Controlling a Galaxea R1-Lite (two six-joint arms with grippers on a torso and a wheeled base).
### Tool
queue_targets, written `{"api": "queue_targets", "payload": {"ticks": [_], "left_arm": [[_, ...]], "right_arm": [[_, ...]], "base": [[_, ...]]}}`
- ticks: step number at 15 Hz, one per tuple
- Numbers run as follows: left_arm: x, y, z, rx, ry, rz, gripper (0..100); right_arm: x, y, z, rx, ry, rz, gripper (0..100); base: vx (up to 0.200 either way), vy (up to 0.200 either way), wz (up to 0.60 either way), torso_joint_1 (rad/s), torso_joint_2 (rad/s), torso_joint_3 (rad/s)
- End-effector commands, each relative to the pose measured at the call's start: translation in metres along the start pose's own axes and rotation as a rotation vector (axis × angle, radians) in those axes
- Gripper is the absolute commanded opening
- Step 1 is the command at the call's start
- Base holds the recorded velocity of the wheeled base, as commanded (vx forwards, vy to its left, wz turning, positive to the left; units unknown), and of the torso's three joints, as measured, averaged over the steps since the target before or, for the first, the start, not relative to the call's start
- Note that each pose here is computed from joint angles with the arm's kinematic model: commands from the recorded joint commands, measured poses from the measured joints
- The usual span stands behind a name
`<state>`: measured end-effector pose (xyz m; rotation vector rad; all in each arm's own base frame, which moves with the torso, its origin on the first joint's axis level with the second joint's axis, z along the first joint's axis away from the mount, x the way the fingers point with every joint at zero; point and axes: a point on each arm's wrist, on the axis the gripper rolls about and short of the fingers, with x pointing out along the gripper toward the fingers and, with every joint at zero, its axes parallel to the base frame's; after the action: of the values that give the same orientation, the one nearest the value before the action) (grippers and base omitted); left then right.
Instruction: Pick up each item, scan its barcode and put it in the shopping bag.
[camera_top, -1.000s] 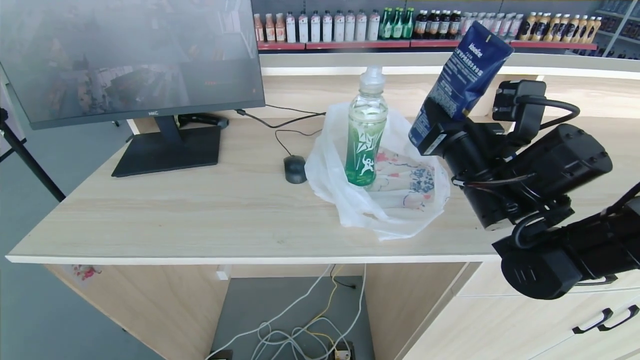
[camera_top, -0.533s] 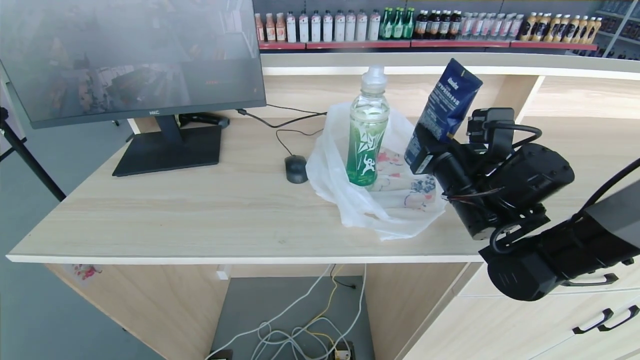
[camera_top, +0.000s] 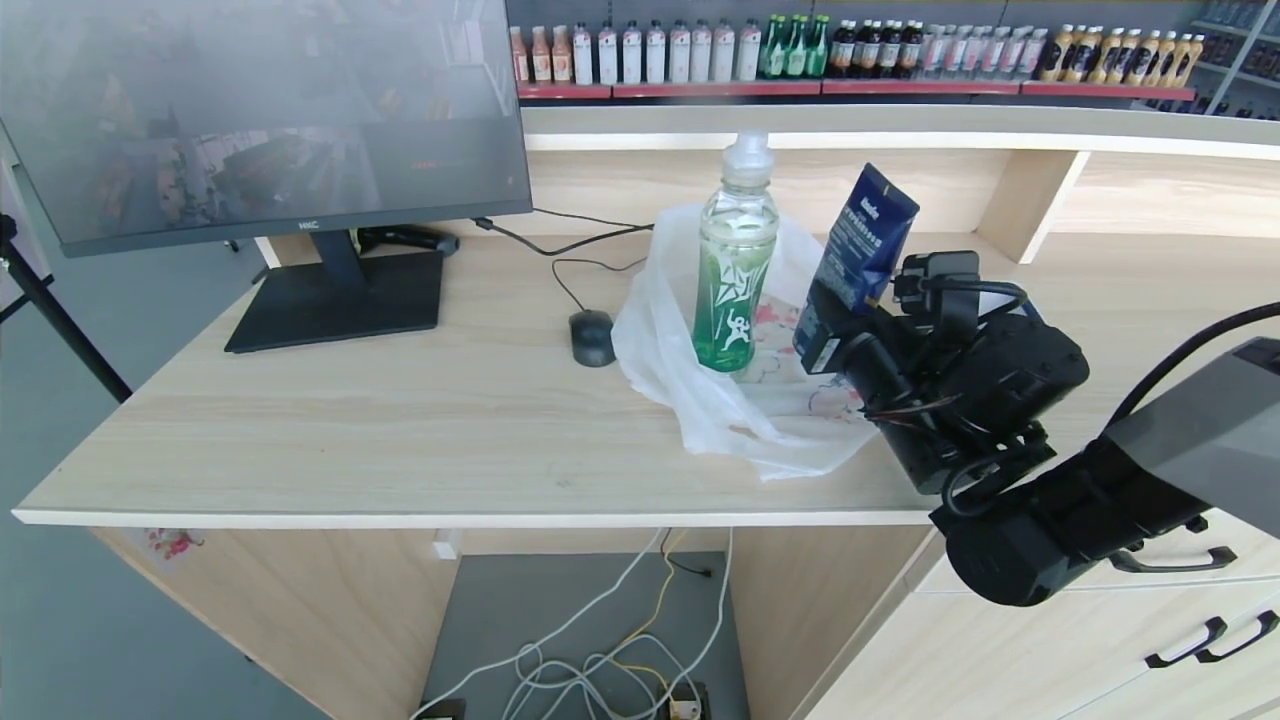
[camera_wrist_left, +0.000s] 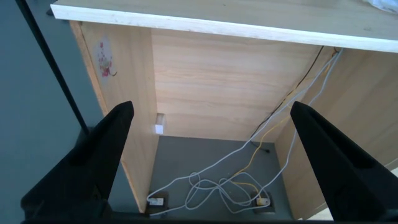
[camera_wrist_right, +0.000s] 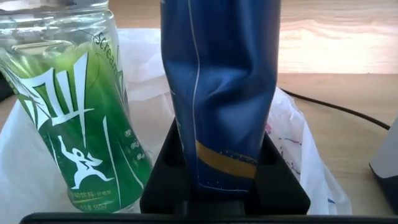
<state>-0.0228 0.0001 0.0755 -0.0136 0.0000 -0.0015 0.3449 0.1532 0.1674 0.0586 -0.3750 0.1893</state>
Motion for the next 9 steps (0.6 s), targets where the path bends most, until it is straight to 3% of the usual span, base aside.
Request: {"api": "queue_targets", "payload": {"ticks": [1, 9], "left_arm": [[0.0001, 0.0000, 0.0000, 0.000, 0.002, 0.000, 100], [0.0000, 0.0000, 0.0000, 0.000, 0.000, 0.000, 100]], "right_arm": [[0.0005, 0.0003, -0.0050, -0.003, 0.010, 0.000, 0], [0.0004, 0.0014, -0.0132, -0.007, 0.029, 0.003, 0]], "base": [[0.000, 0.000, 0.00, 0.000, 0.00, 0.000], [0.000, 0.000, 0.00, 0.000, 0.00, 0.000]]}}
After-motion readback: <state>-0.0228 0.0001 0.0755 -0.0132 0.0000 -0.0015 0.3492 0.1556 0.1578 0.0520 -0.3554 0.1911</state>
